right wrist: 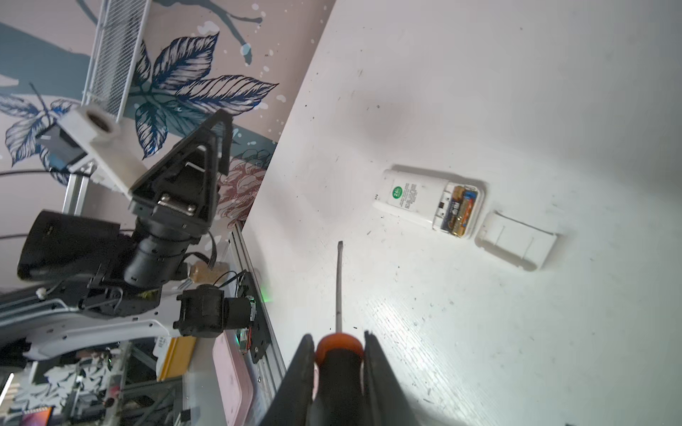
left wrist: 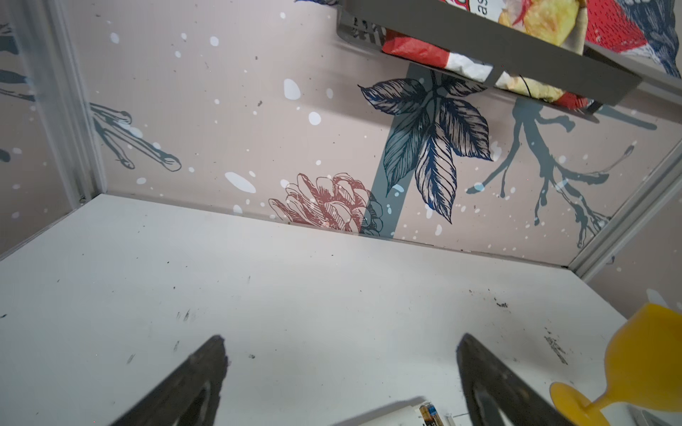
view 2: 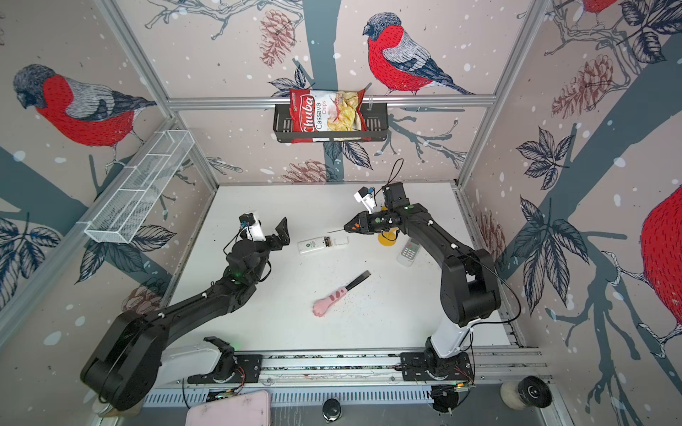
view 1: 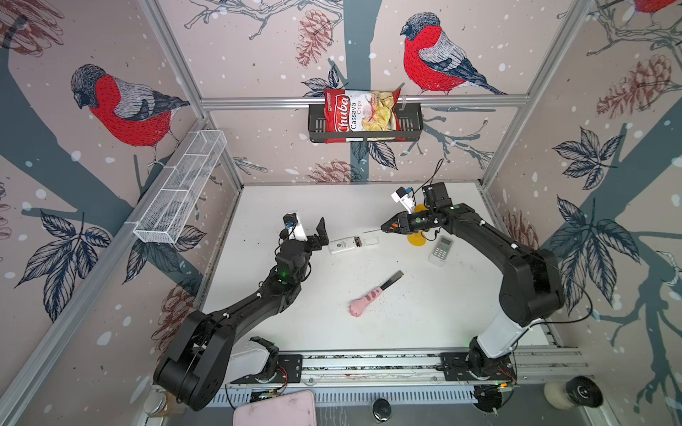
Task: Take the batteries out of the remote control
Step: 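Point the screwdriver tip toward the remote's batteries while the left gripper lifts away, then move the screwdriver over the battery compartment while the left gripper lowers beside the remote, then lower the screwdriver tip into the compartment while the left gripper nears the remote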
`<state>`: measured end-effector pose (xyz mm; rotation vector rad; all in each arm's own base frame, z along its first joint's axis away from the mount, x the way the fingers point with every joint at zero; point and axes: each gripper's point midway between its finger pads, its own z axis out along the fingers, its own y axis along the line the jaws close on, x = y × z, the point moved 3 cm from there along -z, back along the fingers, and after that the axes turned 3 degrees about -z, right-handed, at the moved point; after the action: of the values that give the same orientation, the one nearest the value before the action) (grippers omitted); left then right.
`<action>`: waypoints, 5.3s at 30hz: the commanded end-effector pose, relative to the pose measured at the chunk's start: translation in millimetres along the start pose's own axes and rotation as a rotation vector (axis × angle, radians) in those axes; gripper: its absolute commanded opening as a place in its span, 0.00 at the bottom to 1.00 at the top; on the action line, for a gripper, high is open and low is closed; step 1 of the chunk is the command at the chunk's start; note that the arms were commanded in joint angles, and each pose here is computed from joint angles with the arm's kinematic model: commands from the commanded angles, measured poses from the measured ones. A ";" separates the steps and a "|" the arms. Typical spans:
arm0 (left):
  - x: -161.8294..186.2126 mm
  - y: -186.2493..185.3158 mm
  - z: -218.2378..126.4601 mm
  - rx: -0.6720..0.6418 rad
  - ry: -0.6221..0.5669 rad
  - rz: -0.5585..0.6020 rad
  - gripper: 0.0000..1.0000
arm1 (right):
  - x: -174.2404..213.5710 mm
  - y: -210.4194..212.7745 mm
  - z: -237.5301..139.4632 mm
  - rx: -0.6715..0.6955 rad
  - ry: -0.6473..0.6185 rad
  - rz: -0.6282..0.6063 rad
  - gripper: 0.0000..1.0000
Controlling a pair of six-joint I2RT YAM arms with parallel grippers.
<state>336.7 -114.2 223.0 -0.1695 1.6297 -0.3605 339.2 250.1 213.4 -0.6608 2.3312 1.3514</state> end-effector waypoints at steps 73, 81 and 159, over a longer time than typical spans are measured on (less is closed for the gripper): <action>69.3 -2.7 -41.2 0.135 0.245 -0.053 0.92 | 64.7 71.2 -25.5 0.193 -0.263 -0.750 0.00; 63.6 1.2 -39.4 0.105 0.207 -0.047 0.93 | 54.0 75.7 -35.1 0.016 -0.261 -0.528 0.00; 118.6 18.7 0.2 0.021 0.349 -0.161 0.89 | 28.1 -69.6 93.1 0.354 0.233 -0.613 0.00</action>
<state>322.9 -139.7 96.3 -0.2248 2.0086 -0.5702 369.5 293.4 102.1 -1.2995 2.1898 0.5693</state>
